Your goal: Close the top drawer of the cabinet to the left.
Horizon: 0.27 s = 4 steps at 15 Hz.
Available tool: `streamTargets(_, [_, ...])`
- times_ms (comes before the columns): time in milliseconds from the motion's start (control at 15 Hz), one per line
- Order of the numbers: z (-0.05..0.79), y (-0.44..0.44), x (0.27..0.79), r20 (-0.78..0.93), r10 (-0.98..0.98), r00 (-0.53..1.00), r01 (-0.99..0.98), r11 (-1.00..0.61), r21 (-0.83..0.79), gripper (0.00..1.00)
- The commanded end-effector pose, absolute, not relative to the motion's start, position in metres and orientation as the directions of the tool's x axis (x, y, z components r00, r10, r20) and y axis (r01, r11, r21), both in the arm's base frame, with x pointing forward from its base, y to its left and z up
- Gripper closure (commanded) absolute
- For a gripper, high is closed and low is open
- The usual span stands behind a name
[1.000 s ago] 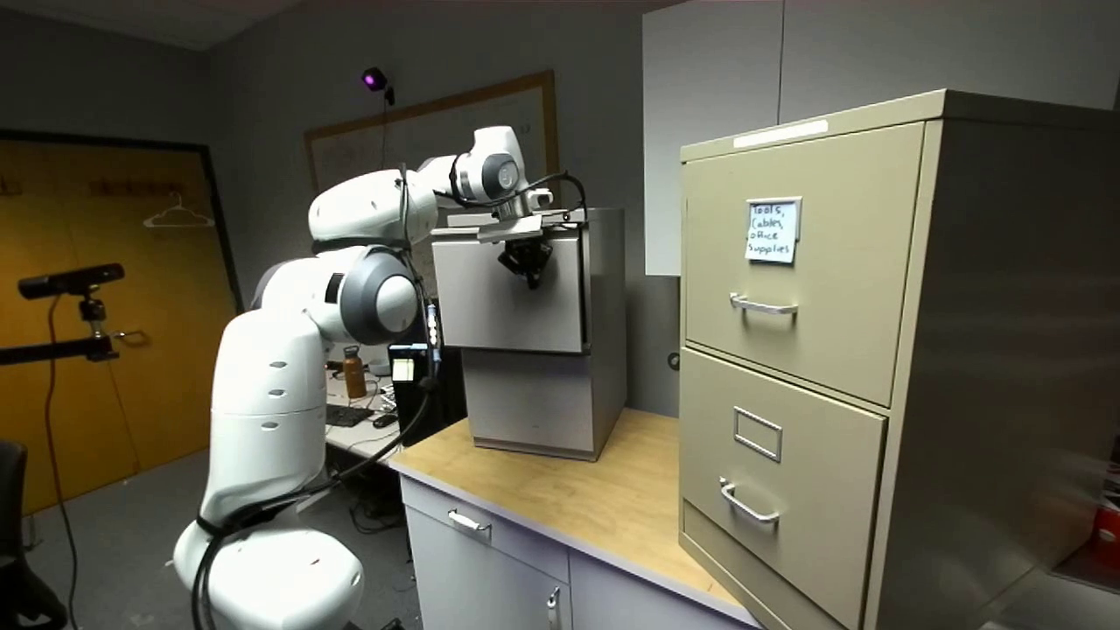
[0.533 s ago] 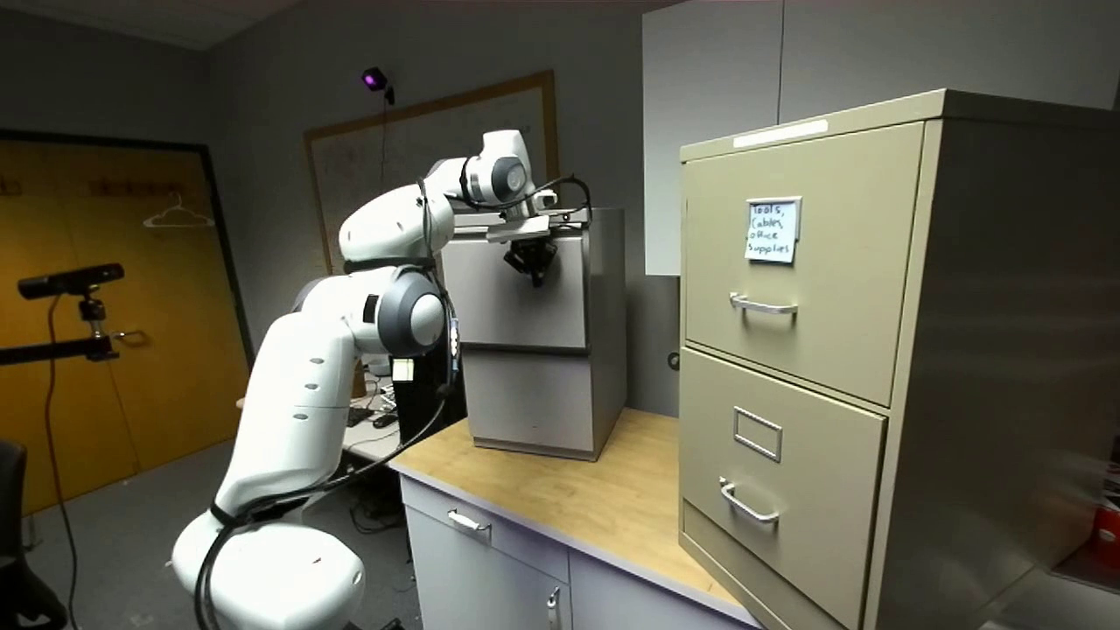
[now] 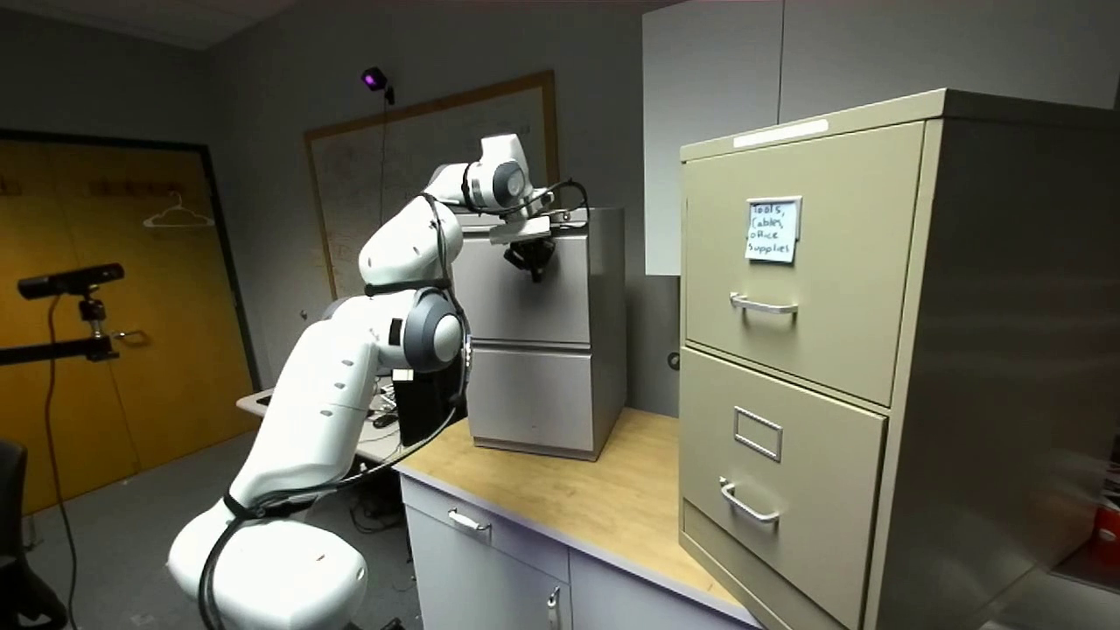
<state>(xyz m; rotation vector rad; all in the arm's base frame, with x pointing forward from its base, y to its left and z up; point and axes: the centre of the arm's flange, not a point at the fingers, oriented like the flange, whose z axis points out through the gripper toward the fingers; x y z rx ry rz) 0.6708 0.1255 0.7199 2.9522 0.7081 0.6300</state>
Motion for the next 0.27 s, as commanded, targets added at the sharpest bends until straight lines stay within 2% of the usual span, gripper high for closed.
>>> streamTargets(0, [0.7599, 0.1445, 0.7276, 0.392, 0.480, 0.785, 0.456, -0.875, 0.159, 0.94])
streamTargets(200, [0.7580, 0.1418, 0.7271, 0.384, 0.477, 0.791, 0.450, -0.878, 0.164, 0.94])
